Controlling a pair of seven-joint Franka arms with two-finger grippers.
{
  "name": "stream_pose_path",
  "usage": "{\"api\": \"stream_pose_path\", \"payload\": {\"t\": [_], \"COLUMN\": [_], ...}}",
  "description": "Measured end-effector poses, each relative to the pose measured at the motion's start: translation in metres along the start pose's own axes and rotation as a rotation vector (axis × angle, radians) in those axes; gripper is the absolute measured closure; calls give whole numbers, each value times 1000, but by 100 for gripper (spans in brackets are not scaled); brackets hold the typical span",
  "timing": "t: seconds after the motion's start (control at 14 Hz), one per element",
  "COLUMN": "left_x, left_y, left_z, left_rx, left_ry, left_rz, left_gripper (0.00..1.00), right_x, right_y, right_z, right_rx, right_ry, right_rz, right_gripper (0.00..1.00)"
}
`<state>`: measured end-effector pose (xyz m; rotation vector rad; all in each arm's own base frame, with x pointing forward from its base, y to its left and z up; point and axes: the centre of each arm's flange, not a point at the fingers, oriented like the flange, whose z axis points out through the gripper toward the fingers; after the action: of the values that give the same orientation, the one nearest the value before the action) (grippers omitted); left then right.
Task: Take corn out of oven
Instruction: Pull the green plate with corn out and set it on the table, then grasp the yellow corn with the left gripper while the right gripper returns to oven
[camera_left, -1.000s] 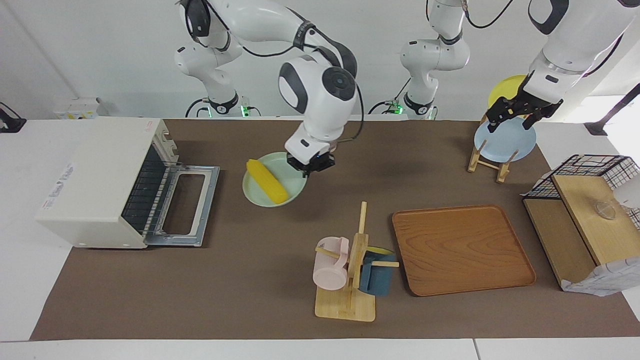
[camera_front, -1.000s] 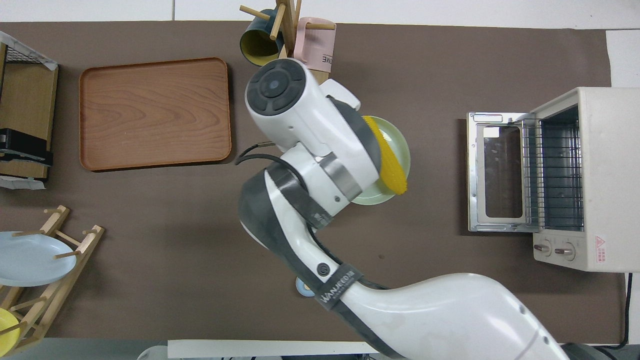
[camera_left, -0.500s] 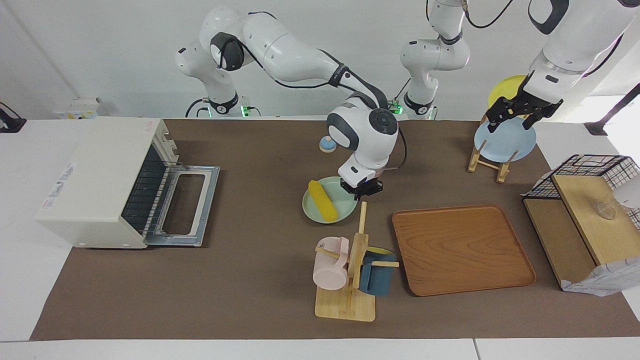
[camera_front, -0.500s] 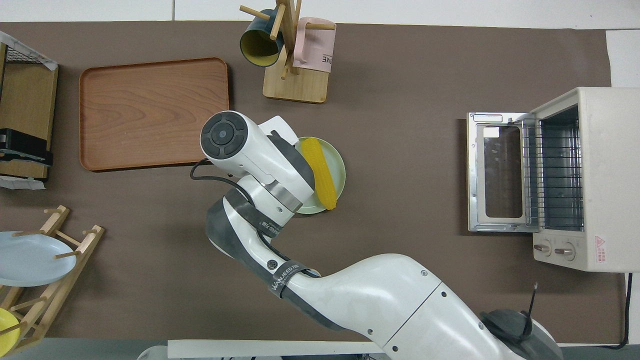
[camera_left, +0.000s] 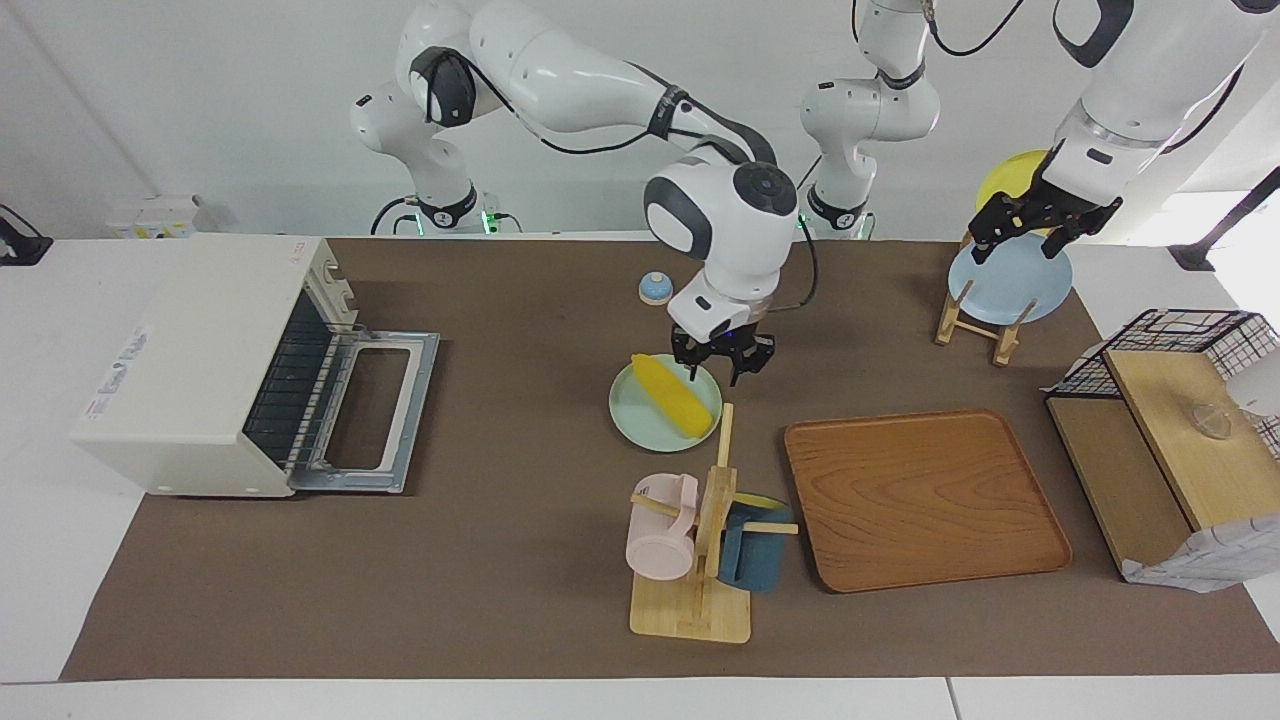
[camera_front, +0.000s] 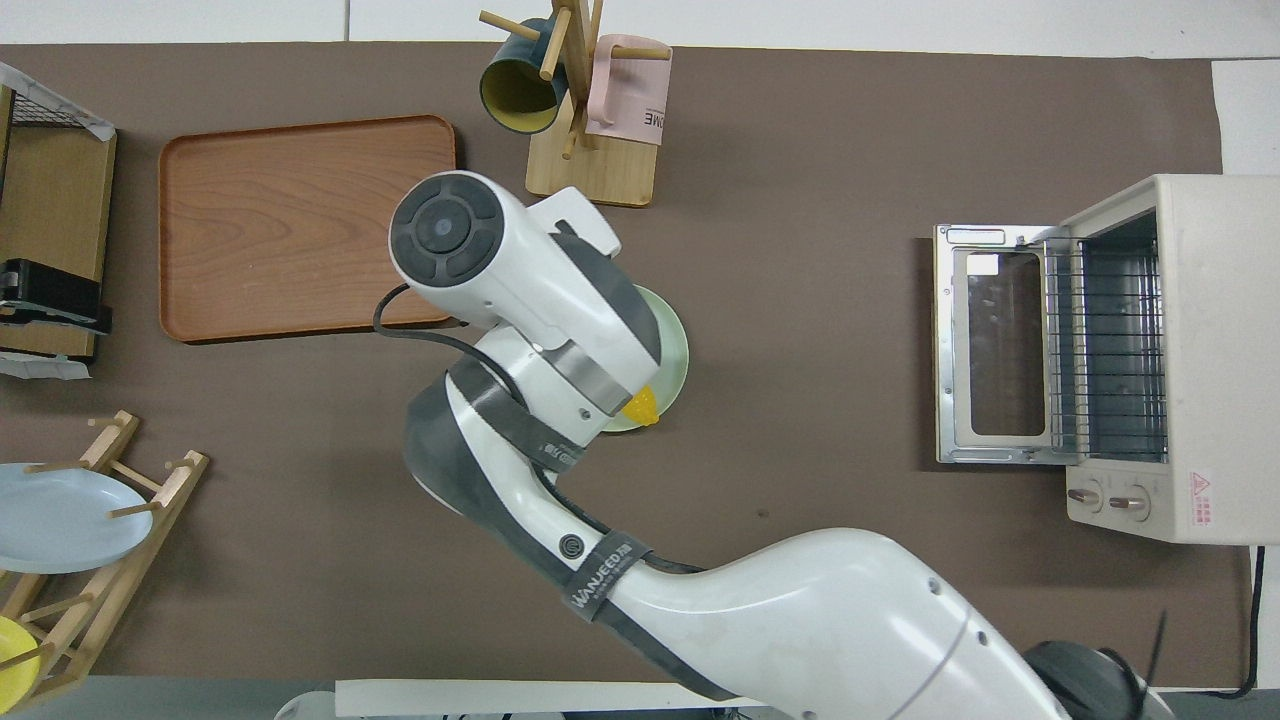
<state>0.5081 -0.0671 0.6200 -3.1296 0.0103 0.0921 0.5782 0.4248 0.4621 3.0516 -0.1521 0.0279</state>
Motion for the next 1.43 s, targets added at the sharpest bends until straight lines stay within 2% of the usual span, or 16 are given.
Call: {"api": "stream_pose_path", "payload": {"t": [0.14, 0.21, 0.29, 0.5, 0.57, 0.79, 0.86, 1.07, 1.29, 1.43], "left_x": [-2, -6, -13, -22, -22, -21, -22, -23, -21, -10], "left_y": [60, 103, 143, 236, 262, 329, 348, 378, 377, 375], "left_z": [30, 56, 84, 168, 194, 256, 272, 307, 309, 291], "left_rx": [-19, -37, -52, -84, -98, -118, -112, -100, -83, -54], "left_ry": [69, 106, 124, 134, 138, 125, 115, 103, 101, 130], "left_rz": [-114, -169, -201, -288, -331, -456, -472, -473, -471, -449], "left_gripper": [0, 0, 0, 0, 0, 0, 0, 4, 44, 44], "right_x": [33, 41, 43, 26, 18, 8, 7, 3, 4, 5], "right_y": [94, 138, 173, 237, 246, 266, 271, 277, 297, 303], "right_z": [-3, 9, 28, 105, 123, 157, 163, 179, 195, 199], "right_rx": [-19, -29, -36, -39, -45, -125, -154, -186, -225, -260], "right_ry": [-33, -59, -81, -115, -121, -130, -131, -129, -131, -125], "right_rz": [-35, -44, -53, -61, -61, -114, -134, -161, -172, -199], "right_gripper": [4, 4, 8, 47, 56, 89, 95, 96, 96, 96]}}
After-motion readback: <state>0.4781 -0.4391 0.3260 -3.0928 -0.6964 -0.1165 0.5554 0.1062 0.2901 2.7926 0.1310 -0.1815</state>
